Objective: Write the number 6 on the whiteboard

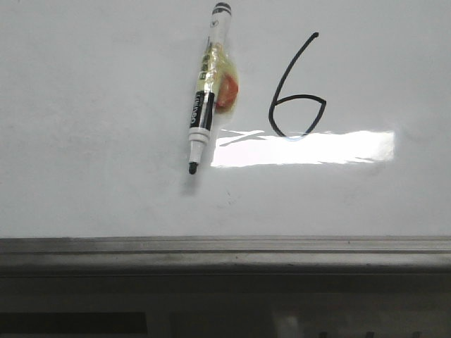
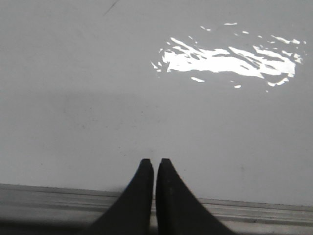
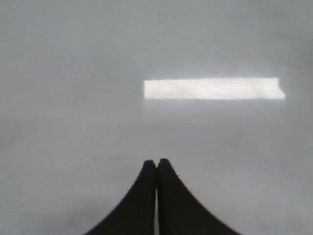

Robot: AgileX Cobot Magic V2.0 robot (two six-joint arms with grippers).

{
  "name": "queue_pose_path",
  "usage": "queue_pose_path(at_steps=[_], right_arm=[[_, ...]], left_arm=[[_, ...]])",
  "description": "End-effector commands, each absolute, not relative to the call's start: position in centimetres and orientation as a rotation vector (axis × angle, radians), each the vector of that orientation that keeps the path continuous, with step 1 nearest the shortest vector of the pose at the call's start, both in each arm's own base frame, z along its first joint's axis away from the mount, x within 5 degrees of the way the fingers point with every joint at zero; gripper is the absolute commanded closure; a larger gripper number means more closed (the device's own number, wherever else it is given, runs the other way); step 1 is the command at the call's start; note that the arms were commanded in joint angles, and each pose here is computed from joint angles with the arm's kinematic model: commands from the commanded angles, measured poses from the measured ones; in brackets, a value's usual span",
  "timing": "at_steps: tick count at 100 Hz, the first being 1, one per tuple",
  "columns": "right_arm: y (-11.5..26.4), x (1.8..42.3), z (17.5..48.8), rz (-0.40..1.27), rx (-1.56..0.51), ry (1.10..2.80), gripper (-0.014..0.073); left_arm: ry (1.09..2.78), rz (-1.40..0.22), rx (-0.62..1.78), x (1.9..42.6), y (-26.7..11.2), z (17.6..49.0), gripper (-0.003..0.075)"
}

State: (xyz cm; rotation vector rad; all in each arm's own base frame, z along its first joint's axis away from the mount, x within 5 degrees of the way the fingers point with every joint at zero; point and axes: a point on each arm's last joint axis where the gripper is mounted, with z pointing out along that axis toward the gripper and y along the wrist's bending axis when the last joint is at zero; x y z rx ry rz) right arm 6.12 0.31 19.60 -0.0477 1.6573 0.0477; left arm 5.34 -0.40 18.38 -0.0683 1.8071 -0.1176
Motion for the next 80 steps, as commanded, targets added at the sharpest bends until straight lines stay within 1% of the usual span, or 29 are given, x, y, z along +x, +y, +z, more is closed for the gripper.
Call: queue_pose_path(at_steps=[1, 12, 20, 80], right_arm=[[0.2, 6.3, 19.5, 0.034, -0.024, 1.640, 0.0644], [-0.1, 5.7, 18.4, 0.006, 0.002, 1.747, 0.0644], [-0.3, 5.3, 17.8, -0.007, 0.017, 1.785, 0.0644], [-0.3, 5.4, 17.9, -0.008, 0.014, 1.782, 0.0644]], left_arm=[[1.757, -0.128, -0.085, 5.3, -0.4, 18.1, 0.0741], [1.757, -0.128, -0.085, 5.3, -0.4, 18.1, 0.0741], [1.757, -0.128, -0.085, 5.3, -0.4, 18.1, 0.0741], [1.757, -0.133, -0.088, 5.3, -0.4, 18.1, 0.0741]])
